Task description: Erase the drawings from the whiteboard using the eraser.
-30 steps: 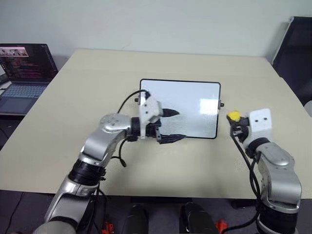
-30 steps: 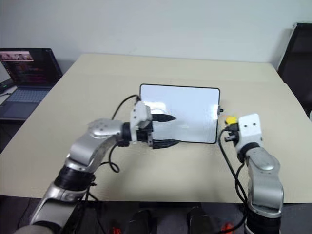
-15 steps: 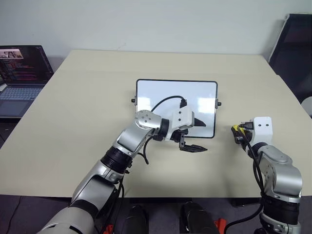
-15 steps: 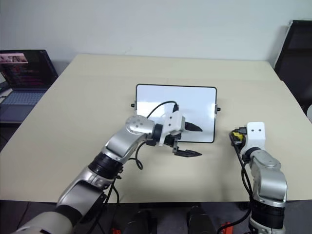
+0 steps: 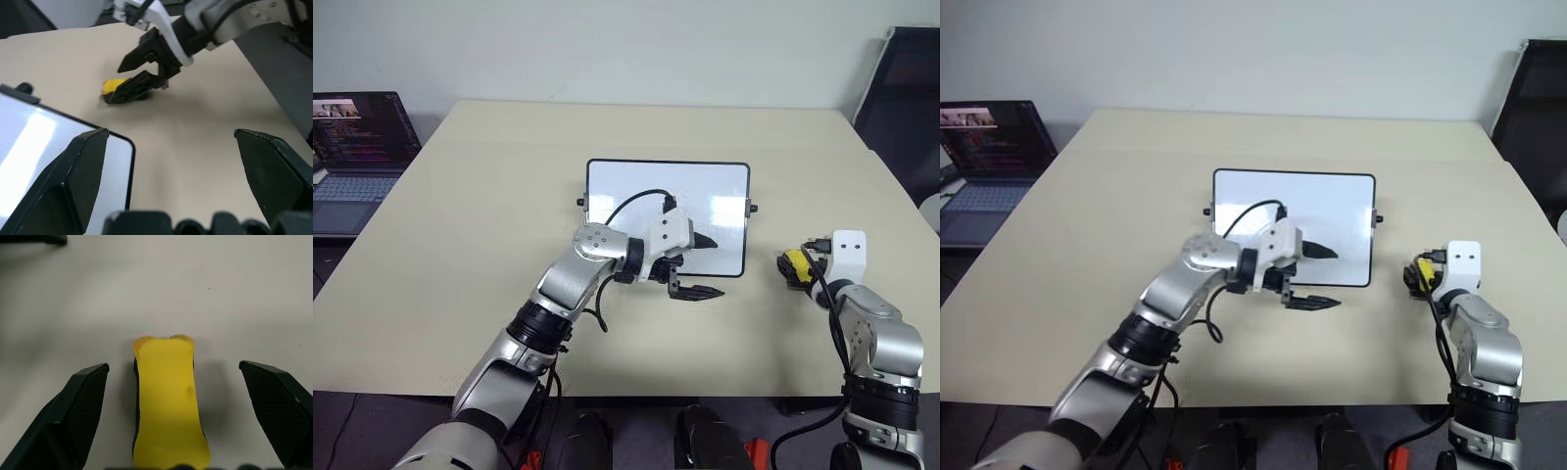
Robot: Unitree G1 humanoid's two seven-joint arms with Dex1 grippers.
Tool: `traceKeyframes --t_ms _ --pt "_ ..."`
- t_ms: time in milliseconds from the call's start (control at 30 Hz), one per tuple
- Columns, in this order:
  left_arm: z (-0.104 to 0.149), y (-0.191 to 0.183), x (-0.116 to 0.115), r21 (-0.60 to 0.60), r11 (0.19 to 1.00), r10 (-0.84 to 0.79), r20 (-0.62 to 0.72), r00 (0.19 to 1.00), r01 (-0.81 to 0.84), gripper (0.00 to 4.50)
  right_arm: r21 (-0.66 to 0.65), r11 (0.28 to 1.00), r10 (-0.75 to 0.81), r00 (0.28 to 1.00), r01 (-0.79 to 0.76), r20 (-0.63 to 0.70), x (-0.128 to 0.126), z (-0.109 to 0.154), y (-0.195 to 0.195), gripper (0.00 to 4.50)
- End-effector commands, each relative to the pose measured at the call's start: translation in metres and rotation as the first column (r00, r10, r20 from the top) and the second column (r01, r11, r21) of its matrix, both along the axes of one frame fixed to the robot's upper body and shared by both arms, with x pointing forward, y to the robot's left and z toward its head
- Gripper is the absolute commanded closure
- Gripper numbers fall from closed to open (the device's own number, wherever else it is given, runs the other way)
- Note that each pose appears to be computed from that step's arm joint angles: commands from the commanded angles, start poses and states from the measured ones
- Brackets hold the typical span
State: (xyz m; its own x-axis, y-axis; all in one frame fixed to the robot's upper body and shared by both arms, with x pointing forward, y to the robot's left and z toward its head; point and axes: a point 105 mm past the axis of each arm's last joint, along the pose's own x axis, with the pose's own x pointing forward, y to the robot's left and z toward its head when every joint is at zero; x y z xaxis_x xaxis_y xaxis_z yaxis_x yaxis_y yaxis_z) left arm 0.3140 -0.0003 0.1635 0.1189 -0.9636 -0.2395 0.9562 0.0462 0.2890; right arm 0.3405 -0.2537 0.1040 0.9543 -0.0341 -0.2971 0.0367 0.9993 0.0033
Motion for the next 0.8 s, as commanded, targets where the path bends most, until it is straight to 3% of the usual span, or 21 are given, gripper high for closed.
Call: traceKeyframes --t_ms 33,167,300,333,400,433,467,533,633,800 --pt "0.022 0.027 0.008 -0.110 0.984 0.140 0.021 0.990 -0.137 0.00 -0.021 1.000 0.008 0.979 -0.004 0.206 -0.003 0.047 0.004 0.04" --pt "0.027 0.064 0.015 -0.210 0.917 0.345 -0.008 0.938 -0.339 0.00 -0.051 0.998 0.039 0.957 -0.025 0.288 -0.022 0.059 0.019 0.04" --pt "0.024 0.116 0.006 -0.363 0.690 0.632 -0.122 0.765 -0.627 0.00 -0.160 0.986 0.029 0.918 0.038 0.396 -0.050 0.058 0.033 0.04" --pt "0.020 0.130 0.005 -0.384 0.612 0.701 -0.141 0.699 -0.692 0.00 -0.107 0.994 0.020 0.896 0.030 0.444 -0.055 0.056 0.039 0.04" --pt "-0.002 0.177 0.000 -0.381 0.378 0.875 -0.151 0.460 -0.844 0.00 -0.033 0.999 -0.014 0.896 0.032 0.443 -0.066 0.036 0.044 0.04" --pt "-0.012 0.189 -0.003 -0.367 0.302 0.917 -0.139 0.373 -0.880 0.00 -0.020 0.999 -0.029 0.896 0.042 0.444 -0.070 0.030 0.042 0.04" --pt "-0.019 0.204 -0.006 -0.354 0.235 0.947 -0.126 0.295 -0.905 0.00 -0.026 0.999 -0.016 0.895 0.031 0.445 -0.073 0.025 0.045 0.04" --pt "-0.023 0.215 -0.009 -0.354 0.161 0.970 -0.115 0.214 -0.921 0.00 -0.022 1.000 0.018 0.888 -0.009 0.459 -0.074 0.023 0.049 0.04" --pt "-0.021 0.215 -0.008 -0.365 0.133 0.976 -0.112 0.185 -0.922 0.00 -0.025 0.999 0.054 0.877 -0.048 0.478 -0.070 0.027 0.049 0.04" --pt "-0.027 0.199 -0.007 -0.351 0.176 0.966 -0.116 0.229 -0.920 0.00 -0.034 0.998 0.066 0.866 -0.056 0.496 -0.071 0.039 0.050 0.04"
